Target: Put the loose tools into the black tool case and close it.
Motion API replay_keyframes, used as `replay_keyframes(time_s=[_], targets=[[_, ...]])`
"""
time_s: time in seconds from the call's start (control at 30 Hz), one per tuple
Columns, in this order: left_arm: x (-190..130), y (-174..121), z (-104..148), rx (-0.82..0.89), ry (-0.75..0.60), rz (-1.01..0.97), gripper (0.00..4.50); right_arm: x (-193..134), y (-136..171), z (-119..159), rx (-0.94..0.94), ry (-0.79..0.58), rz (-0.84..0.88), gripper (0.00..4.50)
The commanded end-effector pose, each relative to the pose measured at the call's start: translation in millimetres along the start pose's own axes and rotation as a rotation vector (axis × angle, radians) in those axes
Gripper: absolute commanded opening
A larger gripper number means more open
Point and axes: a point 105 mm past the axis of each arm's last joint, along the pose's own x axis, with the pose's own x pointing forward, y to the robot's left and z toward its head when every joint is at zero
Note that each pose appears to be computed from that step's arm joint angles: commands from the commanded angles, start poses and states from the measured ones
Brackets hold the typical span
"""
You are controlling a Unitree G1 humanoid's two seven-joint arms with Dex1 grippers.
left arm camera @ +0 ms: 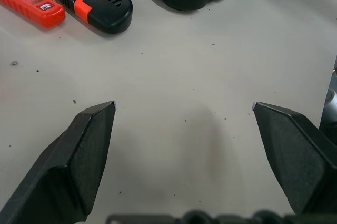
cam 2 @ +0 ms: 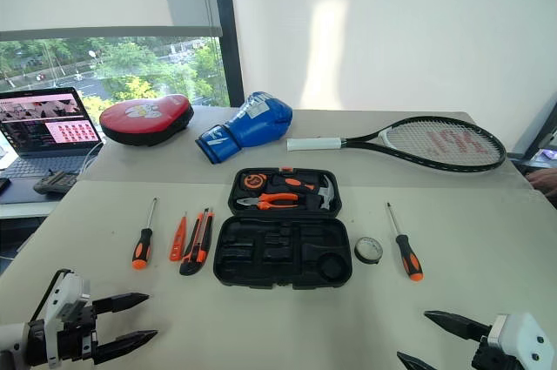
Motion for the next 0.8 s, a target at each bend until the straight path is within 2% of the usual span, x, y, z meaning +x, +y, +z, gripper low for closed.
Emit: replay_keyframes(time_s=[0.03, 0.13, 0.2, 0.3, 0.37, 0.43, 0.5, 0.6, 0.7, 0.8], targets=[[8, 9, 24, -0.011, -0.119, 0.107, 4.5, 16, 10, 22, -0.046, -0.108, 0.069, 4.46], [15, 38, 68, -0.088, -0.307, 0.374, 4.5, 41, 36, 61, -0.09, -0.283, 0.226, 4.46], [16, 49, 85, -0.095, -0.319, 0.498, 4.5, 47, 45, 72, -0.106, -0.318, 0.283, 4.46], [12, 75, 94, -0.188, -0.237, 0.743, 4.5, 53, 54, 90, -0.127, -0.369, 0.348, 4.46], [8, 87, 93, -0.227, -0.168, 0.853, 4.5, 56, 56, 97, -0.14, -0.381, 0.372, 4.46], [11, 90, 89, -0.201, -0.065, 0.88, 4.5, 57, 57, 104, -0.156, -0.389, 0.389, 4.46], [16, 98, 69, -0.284, 0.05, 0.925, 4.5, 59, 57, 110, -0.175, -0.398, 0.389, 4.46], [26, 99, 50, -0.364, 0.14, 0.921, 4.5, 61, 56, 111, -0.185, -0.39, 0.388, 4.46], [33, 100, 40, -0.403, 0.175, 0.917, 3.74, 62, 55, 109, -0.194, -0.378, 0.377, 4.5], [37, 99, 43, -0.389, 0.15, 0.896, 2.73, 61, 55, 108, -0.197, -0.374, 0.363, 4.5]])
